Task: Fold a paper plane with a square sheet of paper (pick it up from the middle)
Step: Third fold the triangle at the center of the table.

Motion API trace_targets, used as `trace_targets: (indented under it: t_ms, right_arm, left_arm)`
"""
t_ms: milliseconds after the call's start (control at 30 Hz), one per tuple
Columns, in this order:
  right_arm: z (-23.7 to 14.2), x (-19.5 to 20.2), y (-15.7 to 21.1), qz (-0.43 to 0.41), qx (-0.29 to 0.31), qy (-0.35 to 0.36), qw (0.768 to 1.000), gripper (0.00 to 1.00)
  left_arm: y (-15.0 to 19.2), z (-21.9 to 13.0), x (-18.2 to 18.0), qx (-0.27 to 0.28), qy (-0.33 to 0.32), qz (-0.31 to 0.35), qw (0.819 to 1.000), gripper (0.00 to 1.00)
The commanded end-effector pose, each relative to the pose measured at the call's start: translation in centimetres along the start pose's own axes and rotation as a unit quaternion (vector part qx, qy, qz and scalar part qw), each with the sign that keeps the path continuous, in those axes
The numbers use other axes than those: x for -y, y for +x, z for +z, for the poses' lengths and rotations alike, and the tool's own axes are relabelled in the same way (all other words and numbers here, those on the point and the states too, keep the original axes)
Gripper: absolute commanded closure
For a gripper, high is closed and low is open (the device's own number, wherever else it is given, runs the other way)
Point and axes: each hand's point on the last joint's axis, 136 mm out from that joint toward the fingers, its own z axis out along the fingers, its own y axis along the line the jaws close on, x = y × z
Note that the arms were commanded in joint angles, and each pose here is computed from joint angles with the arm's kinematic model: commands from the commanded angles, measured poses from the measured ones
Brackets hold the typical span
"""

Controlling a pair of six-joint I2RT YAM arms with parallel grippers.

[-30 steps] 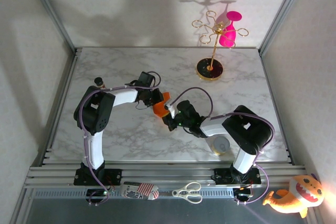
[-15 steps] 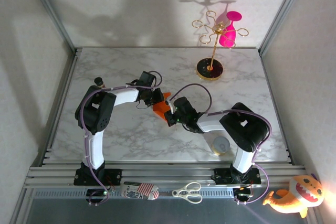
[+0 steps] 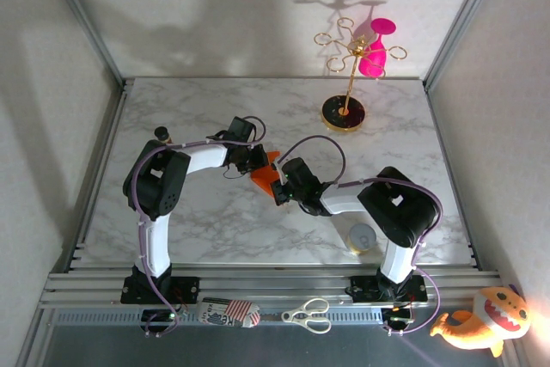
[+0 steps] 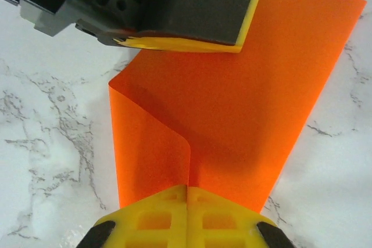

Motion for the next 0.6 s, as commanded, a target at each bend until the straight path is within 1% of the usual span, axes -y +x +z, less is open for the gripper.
trace_targets:
  t_ms: [0, 567]
  right_arm:
    - [0.35, 0.88, -0.41, 0.009, -0.001, 0.023, 1.000, 1.00]
    - [0.42, 1.39, -0.74, 0.008, -0.004, 0.041, 0.999, 1.00]
  left_arm:
    - [2.70, 1.82, -2.77, -0.042, -0.053, -0.002, 0.998, 0.89]
    - [3.01, 2.00, -3.08, -0.046, -0.058, 0.000, 0.997, 0.90]
